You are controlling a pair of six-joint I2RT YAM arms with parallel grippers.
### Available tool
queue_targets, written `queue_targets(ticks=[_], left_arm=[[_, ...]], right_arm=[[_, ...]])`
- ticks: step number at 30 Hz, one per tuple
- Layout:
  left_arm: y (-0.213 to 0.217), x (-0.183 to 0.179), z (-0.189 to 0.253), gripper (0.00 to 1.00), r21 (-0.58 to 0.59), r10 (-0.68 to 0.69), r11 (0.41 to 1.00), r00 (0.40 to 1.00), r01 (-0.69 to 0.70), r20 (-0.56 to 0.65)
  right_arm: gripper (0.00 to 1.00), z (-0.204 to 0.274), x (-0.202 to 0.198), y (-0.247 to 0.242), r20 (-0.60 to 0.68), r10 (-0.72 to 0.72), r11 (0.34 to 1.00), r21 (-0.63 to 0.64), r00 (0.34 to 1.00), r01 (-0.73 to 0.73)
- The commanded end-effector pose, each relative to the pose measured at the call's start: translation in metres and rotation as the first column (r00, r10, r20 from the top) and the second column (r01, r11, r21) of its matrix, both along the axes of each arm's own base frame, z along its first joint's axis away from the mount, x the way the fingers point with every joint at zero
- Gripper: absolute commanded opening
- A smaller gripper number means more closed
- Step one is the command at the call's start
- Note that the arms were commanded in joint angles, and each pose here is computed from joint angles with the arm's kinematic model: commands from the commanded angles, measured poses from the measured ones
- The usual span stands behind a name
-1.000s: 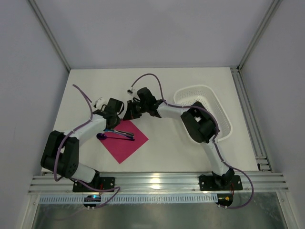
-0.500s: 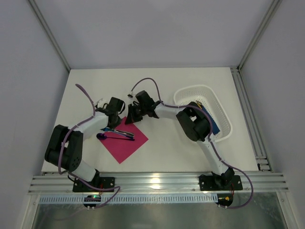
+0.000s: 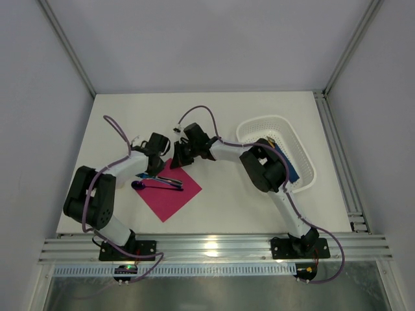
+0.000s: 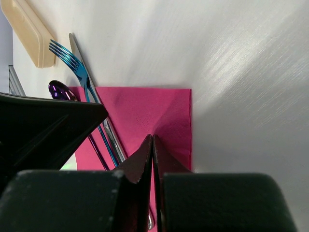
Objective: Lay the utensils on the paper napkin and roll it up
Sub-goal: Adjust the utensils on the napkin.
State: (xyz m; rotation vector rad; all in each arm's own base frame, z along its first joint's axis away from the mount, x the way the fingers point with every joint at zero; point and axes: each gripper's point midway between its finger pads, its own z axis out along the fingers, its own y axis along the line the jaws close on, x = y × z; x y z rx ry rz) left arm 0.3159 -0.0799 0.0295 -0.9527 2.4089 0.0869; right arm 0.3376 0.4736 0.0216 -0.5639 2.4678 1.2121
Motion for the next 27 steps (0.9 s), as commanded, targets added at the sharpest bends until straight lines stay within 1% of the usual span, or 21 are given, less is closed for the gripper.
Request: queue_targets(ticks=[1,11,27], left_arm=[[0.006,0.002,-0.003,0.00,0.017,0.031,0.999,1.000,-0.031,0.002],[0.011,-0.010,-0.013,0.00,0.028,0.037,0.999,0.999,-0.037,-0.024],[0.013,-0.024,-0.009,0.00,0.014,0.031,0.999,0.999,-0.031,-0.022]], right_arm=[[0.04,-0.005,0.010,-0.009,0.022,-0.050,0.997,-0.063,0.999,0.051],[0.04,-0.006,0.010,-0.010,0.019,-0.057,0.996,-0.071,0.998,0.058],[0.04,-0.009,0.011,-0.013,0.010,-0.078,0.992,-0.094,0.997,0.079]])
